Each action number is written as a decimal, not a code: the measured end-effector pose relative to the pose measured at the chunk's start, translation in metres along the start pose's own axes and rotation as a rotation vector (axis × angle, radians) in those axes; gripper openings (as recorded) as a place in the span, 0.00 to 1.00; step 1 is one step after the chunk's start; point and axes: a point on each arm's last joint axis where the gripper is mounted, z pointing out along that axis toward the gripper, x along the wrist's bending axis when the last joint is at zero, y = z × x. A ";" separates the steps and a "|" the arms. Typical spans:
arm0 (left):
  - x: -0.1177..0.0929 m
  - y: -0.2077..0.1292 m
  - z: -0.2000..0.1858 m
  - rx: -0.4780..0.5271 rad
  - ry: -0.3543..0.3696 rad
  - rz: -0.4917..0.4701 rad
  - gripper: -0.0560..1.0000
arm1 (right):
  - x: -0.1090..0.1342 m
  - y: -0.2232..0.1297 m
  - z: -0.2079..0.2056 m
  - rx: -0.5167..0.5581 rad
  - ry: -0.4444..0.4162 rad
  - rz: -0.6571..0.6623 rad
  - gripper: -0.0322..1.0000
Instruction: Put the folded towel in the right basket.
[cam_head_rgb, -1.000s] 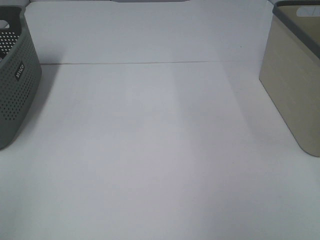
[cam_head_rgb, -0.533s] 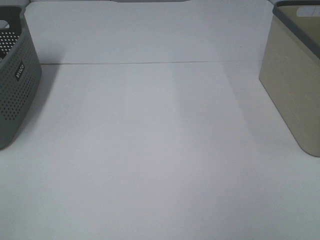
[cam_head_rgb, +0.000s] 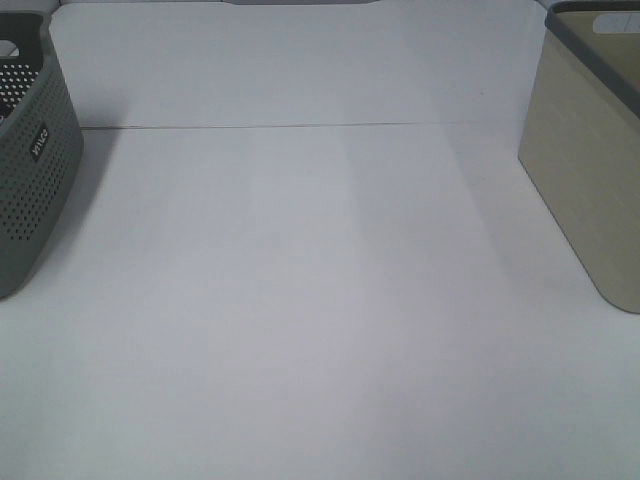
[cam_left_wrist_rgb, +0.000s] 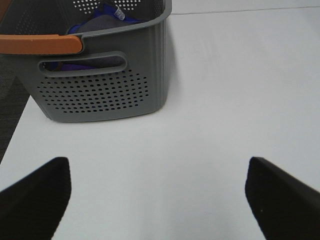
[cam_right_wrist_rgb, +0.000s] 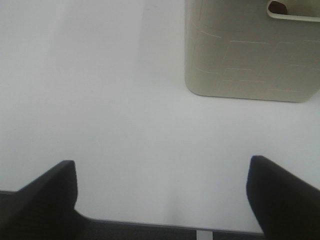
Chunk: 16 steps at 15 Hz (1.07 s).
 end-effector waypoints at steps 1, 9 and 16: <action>0.000 0.000 0.000 0.000 0.000 0.000 0.89 | 0.000 0.001 0.001 0.002 0.000 0.001 0.89; 0.000 0.000 0.000 0.000 0.000 0.000 0.89 | -0.001 0.002 0.007 0.024 -0.006 0.000 0.89; 0.000 0.000 0.000 0.000 0.000 0.000 0.89 | -0.001 -0.001 0.004 -0.009 -0.009 -0.003 0.87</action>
